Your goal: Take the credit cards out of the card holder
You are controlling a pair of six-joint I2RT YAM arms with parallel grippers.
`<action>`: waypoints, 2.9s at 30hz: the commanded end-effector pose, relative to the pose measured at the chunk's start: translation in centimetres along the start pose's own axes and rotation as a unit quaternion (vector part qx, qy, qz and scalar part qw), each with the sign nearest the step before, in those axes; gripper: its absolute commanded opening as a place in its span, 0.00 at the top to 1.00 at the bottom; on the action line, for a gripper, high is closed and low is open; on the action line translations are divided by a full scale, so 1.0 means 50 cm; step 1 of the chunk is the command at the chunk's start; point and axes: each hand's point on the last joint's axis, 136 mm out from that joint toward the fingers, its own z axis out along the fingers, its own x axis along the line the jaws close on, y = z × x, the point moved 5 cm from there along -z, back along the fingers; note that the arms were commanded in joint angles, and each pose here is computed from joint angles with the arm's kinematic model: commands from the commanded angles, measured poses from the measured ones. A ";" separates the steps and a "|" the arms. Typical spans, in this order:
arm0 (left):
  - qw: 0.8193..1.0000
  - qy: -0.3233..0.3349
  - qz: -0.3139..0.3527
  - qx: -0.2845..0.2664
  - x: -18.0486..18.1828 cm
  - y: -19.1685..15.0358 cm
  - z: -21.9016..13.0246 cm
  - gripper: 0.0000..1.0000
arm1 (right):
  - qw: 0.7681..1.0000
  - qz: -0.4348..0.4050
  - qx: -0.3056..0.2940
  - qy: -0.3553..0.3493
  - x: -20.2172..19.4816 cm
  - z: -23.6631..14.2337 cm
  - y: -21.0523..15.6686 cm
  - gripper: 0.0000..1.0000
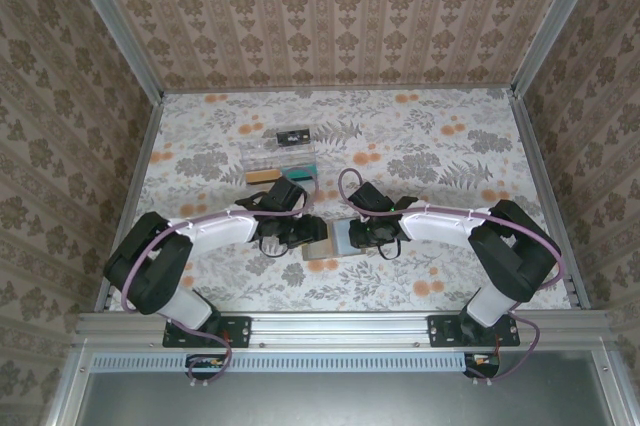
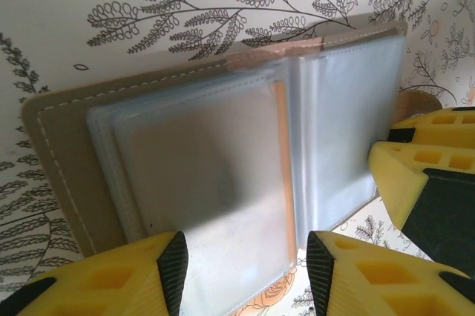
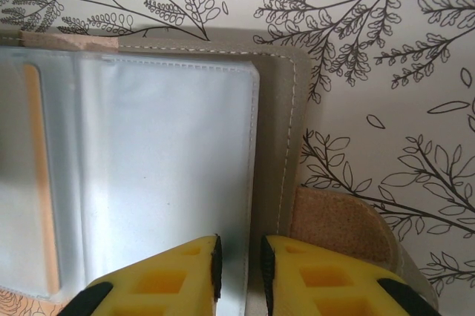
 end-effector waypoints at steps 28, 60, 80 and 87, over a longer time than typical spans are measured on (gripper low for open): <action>1.000 0.015 -0.014 -0.022 0.021 -0.001 -0.030 0.50 | 0.999 0.011 0.032 -0.017 -0.008 0.016 -0.018 0.75; 0.999 -0.041 0.020 0.008 -0.030 0.007 0.013 0.50 | 0.999 0.016 0.035 -0.016 -0.010 0.020 -0.028 0.76; 0.999 0.044 0.025 -0.010 -0.004 0.013 -0.027 0.43 | 0.999 0.016 0.036 -0.020 -0.013 0.019 -0.030 0.76; 0.999 0.037 0.022 -0.018 -0.010 0.017 -0.030 0.45 | 0.999 0.016 0.036 -0.020 -0.013 0.022 -0.030 0.76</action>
